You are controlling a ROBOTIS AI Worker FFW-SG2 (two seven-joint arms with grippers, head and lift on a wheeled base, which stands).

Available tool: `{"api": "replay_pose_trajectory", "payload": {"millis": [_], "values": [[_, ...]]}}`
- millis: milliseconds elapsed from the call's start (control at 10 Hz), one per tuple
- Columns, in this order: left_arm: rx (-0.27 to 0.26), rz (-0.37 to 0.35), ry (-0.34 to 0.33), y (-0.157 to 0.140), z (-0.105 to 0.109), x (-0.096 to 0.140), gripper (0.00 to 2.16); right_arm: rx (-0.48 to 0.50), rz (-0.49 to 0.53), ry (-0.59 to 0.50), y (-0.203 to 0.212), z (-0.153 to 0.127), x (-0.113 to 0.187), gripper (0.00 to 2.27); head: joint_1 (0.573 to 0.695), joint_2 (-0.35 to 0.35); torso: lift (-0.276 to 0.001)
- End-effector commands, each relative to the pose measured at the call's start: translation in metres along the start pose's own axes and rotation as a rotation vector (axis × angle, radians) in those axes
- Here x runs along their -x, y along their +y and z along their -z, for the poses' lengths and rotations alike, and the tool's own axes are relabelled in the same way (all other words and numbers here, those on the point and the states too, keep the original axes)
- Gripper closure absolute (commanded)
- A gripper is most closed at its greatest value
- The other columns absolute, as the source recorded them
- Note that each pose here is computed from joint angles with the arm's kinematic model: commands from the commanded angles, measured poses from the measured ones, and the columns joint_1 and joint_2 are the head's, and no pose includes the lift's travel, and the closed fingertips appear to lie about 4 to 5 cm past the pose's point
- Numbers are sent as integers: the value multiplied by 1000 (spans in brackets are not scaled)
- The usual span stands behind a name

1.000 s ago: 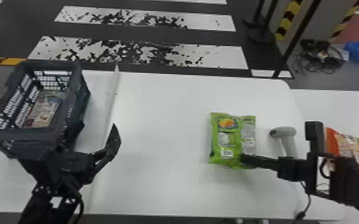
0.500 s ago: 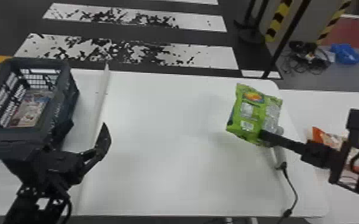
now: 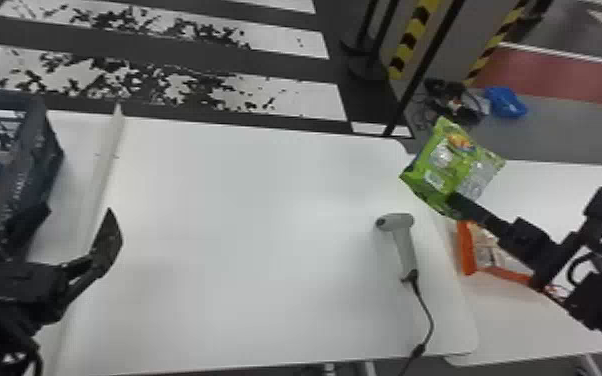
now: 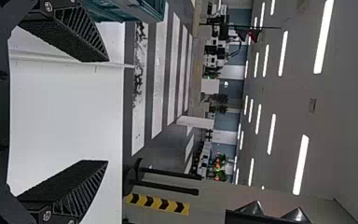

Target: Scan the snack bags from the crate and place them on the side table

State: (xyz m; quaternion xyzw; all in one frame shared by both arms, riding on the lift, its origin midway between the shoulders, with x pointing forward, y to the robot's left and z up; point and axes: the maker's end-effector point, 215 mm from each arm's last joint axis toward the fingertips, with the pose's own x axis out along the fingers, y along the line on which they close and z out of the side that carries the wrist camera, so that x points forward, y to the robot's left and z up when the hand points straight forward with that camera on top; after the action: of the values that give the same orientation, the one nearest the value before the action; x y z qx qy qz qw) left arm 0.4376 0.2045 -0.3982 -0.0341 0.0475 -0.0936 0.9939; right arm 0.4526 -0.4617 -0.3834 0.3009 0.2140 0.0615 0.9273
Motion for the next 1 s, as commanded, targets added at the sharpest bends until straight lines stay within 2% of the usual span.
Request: {"api": "replay_pose_trajectory", "payload": {"millis": [0,100,300,500,600,700,800,900], "values": [[-1,1,0,0,0,0,100,-66,57,-110,-40,-26,12,2260,695,-304,-81],[0,0,-2,0,-1,-1,100,-102,113,-169,-69,-35,20,2260,695,-342,-81],[-1,0,0,0,0,-2,100,-153,234,-250,-127,-40,31,2260,695,-350,-81],[1,6,-2,-3,0,-3,100,-202,350,-248,-176,-21,42,2169,695,-350,-81],[2,7,2,-3,2,-3,100,-212,411,-235,-192,-10,44,1825,695,-350,-81],[2,6,3,-3,3,-3,100,-222,446,-221,-200,0,44,819,695,-350,-81],[2,7,2,-3,2,-3,100,-223,482,-207,-206,6,44,-2,695,-350,-81],[2,7,2,-3,2,-3,100,-228,491,-204,-207,8,44,-2,695,-350,-81]]}}
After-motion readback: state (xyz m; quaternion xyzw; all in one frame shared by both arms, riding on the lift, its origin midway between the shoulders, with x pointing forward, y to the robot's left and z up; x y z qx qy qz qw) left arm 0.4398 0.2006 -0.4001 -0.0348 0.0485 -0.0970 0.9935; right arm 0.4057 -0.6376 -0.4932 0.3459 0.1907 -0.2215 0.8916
